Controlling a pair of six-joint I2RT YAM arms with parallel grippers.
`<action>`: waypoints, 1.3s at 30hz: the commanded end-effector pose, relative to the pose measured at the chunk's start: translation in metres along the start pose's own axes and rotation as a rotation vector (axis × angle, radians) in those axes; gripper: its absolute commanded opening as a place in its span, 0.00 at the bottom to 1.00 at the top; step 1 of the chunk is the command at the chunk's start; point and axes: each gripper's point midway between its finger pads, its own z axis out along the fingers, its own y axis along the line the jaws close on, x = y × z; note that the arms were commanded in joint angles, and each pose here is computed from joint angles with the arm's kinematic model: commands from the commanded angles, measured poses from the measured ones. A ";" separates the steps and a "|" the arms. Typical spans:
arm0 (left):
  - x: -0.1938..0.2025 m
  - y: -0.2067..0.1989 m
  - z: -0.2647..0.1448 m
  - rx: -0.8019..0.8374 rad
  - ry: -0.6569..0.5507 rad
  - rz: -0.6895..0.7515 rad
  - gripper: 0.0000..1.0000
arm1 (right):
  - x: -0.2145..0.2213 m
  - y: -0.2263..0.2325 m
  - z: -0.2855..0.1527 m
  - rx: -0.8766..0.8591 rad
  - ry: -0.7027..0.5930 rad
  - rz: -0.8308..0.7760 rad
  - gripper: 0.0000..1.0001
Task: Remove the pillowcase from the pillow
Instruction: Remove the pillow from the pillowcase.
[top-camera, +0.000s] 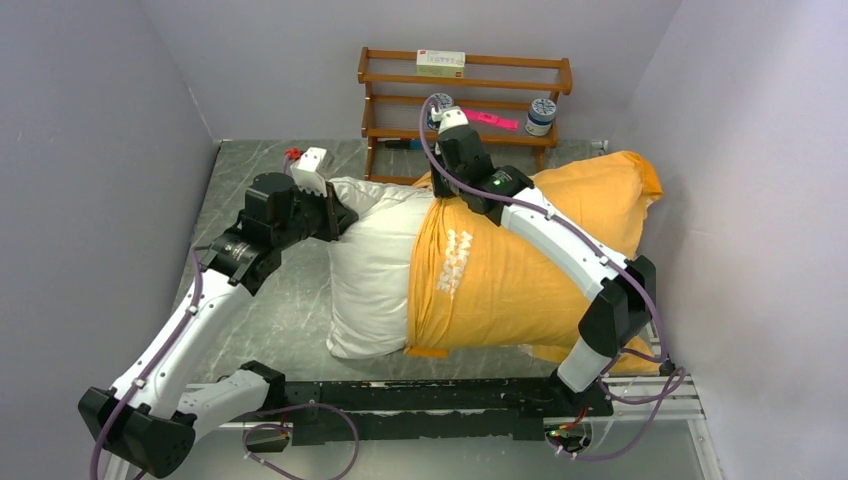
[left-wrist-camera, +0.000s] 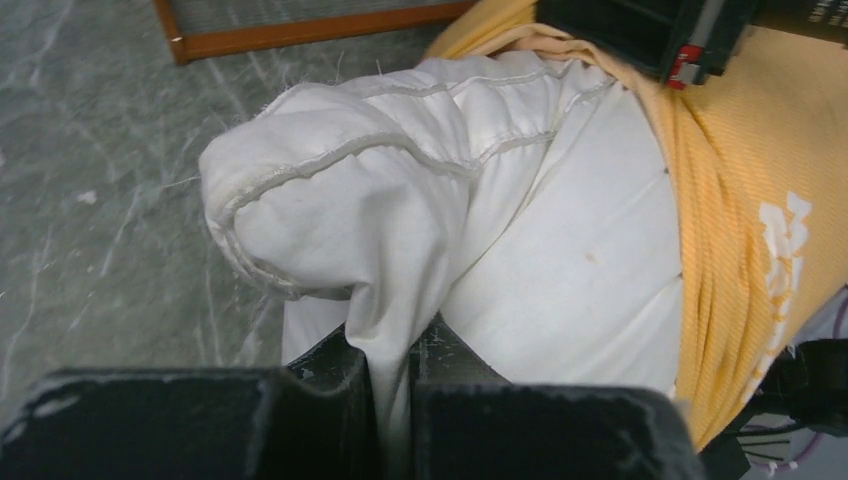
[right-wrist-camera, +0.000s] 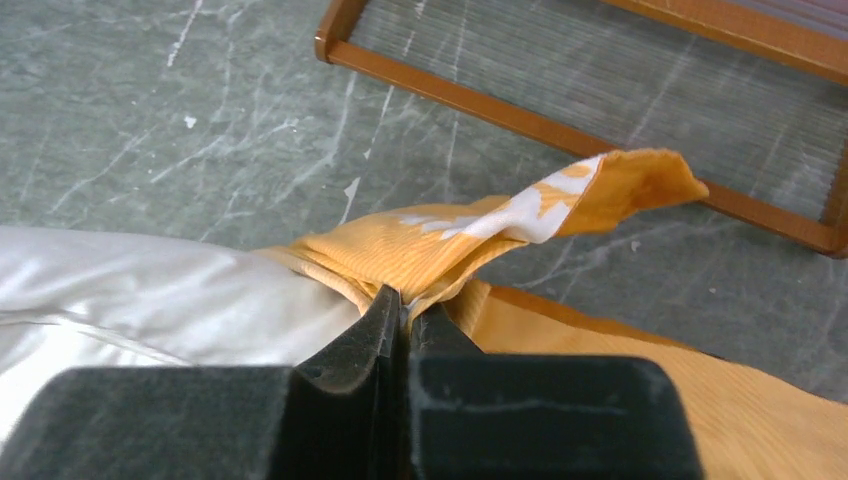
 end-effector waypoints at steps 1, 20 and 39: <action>-0.014 0.032 -0.043 -0.237 -0.027 -0.008 0.05 | -0.026 -0.058 -0.010 0.182 -0.060 -0.023 0.00; -0.045 0.109 -0.041 -0.634 -0.070 -0.004 0.05 | -0.069 -0.056 0.050 0.182 -0.102 -0.050 0.00; -0.079 0.091 0.008 -0.471 -0.147 -0.011 0.50 | -0.080 -0.025 0.006 -0.007 -0.180 -0.002 0.45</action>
